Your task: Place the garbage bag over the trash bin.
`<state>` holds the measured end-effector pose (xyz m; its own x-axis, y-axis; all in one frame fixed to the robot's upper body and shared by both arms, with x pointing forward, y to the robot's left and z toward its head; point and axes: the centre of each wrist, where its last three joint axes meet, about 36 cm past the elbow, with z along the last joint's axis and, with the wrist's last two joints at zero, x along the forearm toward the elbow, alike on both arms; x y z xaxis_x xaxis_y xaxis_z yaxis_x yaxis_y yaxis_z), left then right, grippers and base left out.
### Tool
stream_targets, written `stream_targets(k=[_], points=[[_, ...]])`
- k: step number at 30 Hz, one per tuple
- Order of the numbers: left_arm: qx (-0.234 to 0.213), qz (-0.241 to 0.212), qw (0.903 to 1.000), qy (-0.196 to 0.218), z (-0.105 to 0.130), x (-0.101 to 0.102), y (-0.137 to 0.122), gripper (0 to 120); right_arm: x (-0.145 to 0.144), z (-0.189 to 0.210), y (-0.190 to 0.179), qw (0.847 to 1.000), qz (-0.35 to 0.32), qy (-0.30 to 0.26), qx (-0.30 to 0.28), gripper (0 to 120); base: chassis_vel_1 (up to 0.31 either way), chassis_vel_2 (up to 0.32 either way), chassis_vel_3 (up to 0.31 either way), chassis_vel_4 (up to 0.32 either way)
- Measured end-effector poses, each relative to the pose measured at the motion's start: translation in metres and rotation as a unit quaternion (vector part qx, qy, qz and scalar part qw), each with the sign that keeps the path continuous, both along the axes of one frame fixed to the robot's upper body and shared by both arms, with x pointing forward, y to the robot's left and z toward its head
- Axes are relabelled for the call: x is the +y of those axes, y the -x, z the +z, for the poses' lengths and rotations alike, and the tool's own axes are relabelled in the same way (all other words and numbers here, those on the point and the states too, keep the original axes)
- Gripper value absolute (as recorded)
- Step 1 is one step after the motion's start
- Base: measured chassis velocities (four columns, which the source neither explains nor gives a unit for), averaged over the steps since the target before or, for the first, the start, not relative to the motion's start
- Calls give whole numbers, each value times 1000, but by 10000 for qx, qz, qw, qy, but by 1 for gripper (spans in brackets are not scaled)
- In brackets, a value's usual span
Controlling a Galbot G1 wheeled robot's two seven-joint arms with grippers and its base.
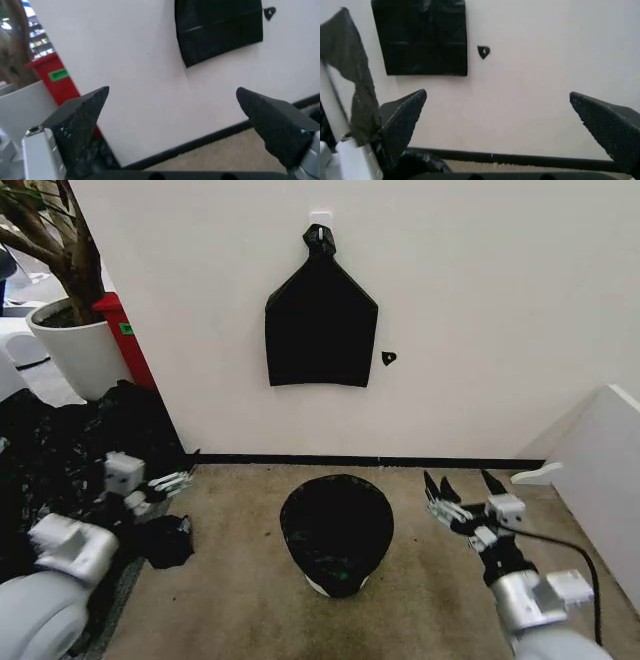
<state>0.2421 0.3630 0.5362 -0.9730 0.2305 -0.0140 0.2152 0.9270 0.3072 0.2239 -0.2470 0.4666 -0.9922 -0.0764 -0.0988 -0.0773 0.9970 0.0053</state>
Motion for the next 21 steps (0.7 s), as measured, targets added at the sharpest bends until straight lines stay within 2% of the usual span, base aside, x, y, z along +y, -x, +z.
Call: stream_targets(k=[3,4,8,15,21], points=[[-30,138,9999,-44,1,-6,31,100,3,-4,8,9998,-167,3,-126,100,0,0,0,0],[-30,138,9999,-44,1,-6,31,100,3,-4,8,9998,-167,3,-126,100,0,0,0,0],[-39,431,9990,125,3,-16,62,100,10,0,16,9990,-343,-69,-269,100,0,0,0,0],[-169,618,9979,87,1,-16,70,100,9,2,35,9986,-350,-284,-270,100,0,0,0,0],[-185,701,9970,269,-5,-23,69,100,8,4,42,9984,-270,-412,-279,100,0,0,0,0]])
